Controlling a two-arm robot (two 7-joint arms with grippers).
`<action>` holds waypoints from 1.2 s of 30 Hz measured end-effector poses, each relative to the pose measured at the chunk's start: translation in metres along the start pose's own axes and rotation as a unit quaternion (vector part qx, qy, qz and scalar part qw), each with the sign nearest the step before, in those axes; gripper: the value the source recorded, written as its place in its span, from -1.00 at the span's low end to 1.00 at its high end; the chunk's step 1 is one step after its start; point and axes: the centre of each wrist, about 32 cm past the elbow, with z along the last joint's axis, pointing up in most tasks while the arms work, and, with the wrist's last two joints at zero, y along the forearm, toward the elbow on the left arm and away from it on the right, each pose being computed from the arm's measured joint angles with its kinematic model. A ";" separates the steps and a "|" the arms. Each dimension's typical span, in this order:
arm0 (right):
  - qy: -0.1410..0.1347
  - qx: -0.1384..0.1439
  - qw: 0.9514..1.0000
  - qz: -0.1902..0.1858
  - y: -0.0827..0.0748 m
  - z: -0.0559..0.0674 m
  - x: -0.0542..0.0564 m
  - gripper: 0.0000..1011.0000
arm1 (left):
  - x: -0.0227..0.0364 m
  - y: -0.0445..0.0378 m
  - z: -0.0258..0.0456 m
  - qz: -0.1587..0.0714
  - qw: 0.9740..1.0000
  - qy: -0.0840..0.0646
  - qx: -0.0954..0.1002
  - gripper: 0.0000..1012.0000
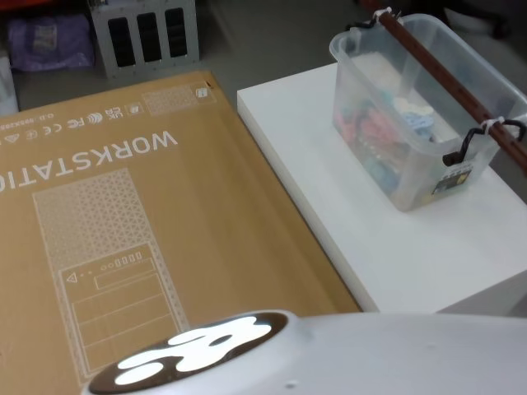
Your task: Use one hand to grasp the basket and place it at the designated location.
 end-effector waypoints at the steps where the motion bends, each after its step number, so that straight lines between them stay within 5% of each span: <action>1: 0.000 0.000 1.000 0.000 0.000 0.000 0.000 0.98 | 0.0000 0.0000 0.0000 0.000 1.000 0.000 0.000 -1.00; 36: 0.006 -0.007 1.000 -0.008 0.001 -0.004 -0.007 0.98 | 0.0000 0.0000 -0.0001 0.000 1.000 0.000 0.000 -1.00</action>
